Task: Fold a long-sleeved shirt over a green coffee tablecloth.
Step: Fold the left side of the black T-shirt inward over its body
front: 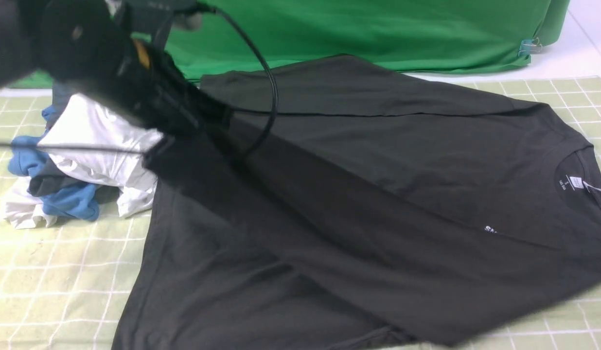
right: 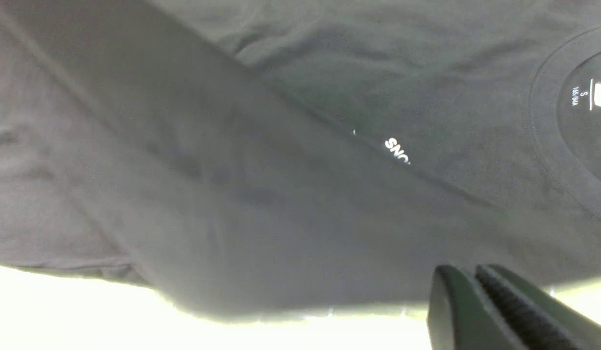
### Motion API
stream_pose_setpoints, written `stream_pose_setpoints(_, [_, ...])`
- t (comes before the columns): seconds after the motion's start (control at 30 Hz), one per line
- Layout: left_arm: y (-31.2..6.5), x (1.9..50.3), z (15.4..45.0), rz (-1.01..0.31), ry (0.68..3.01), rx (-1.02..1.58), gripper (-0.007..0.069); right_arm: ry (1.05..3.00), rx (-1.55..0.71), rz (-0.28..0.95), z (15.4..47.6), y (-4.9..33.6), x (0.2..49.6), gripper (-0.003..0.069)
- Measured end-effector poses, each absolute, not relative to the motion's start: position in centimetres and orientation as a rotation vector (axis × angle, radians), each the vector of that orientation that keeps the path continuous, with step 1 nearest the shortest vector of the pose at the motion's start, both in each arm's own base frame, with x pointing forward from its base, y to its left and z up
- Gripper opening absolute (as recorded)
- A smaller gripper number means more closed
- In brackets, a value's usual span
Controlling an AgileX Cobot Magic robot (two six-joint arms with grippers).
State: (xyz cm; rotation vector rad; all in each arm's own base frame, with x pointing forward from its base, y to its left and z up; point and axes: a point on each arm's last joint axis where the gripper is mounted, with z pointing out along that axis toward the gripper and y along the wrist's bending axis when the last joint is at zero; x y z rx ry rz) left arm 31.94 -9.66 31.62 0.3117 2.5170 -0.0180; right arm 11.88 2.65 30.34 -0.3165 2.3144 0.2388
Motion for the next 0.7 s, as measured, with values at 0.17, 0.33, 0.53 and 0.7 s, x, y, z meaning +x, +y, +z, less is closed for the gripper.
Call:
stream_pose_setpoints(0.17, [-8.9,35.7,30.5,0.028,2.528,0.273,0.0036,2.315,-0.317,0.239,30.3,2.7,11.9,0.0066])
stream_pose_setpoints(0.33, [-9.3,37.7,28.8,0.056,2.521,0.324,0.0036,2.324,-0.32,0.242,30.3,2.7,11.8,0.007])
stream_pose_setpoints(0.53, [-9.5,39.0,26.7,0.091,2.525,0.365,0.0039,2.411,-0.327,0.279,30.1,2.8,11.5,0.0078])
stream_pose_setpoints(0.7, [-9.6,39.5,26.2,0.101,2.502,0.381,0.0104,2.581,-0.377,0.331,29.8,3.1,12.6,0.0129])
